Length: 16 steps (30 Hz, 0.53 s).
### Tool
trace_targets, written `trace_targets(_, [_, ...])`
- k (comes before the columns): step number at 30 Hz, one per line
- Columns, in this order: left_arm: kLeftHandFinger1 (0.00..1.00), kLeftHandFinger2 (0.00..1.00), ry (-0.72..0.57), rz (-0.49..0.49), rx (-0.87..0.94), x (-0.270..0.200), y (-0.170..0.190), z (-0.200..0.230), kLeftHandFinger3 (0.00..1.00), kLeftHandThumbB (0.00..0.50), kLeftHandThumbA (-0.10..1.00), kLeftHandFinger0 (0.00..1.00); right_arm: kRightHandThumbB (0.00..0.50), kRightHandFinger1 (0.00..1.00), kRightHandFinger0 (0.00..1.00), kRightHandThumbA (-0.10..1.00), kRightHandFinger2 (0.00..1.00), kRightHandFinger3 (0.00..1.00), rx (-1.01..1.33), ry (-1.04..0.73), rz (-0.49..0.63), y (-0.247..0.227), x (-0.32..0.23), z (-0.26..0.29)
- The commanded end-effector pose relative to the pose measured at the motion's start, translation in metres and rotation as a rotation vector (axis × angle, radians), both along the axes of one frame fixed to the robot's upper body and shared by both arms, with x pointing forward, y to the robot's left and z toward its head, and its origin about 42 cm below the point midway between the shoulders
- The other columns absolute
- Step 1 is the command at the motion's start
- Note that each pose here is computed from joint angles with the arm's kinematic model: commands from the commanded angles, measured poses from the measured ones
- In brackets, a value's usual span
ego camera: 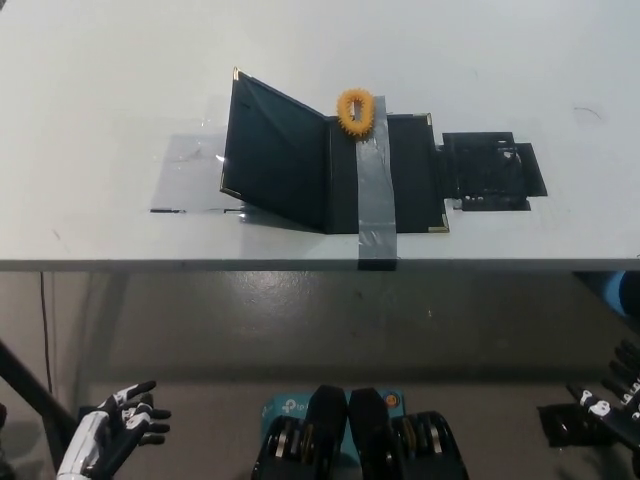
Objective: The robot uses its right hand to push the cover of the diary kept in the middle of the desk towards the left to open it
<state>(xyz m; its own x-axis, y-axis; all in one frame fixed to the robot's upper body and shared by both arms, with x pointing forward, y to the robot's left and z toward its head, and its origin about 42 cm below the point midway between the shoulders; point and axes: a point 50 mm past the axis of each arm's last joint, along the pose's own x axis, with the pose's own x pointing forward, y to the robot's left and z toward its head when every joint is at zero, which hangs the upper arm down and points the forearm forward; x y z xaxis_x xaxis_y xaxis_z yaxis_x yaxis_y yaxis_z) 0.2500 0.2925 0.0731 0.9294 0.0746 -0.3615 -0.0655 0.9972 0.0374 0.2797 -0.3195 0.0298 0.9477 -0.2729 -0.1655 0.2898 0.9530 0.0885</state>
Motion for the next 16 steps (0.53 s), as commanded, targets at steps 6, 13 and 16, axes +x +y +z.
trace_targets(6, [0.52,0.55,-0.104,0.035,0.012,0.023,0.006,0.023,0.71,0.299,0.54,0.62,0.267,0.84,0.74,1.0,0.85,0.84,0.0,-0.067,-0.003,-0.004,-0.003,0.006])
trace_targets(13, [0.55,0.54,-0.095,0.021,-0.004,0.035,0.014,0.03,0.73,0.371,0.53,0.69,0.231,0.84,0.76,1.0,0.88,0.89,-0.034,-0.048,0.013,-0.019,-0.003,0.012])
trace_targets(16, [0.54,0.52,-0.077,0.054,-0.041,0.038,0.02,0.025,0.74,0.354,0.52,0.72,0.228,0.84,0.75,1.0,0.88,0.88,-0.006,-0.038,0.008,-0.019,-0.004,0.009])
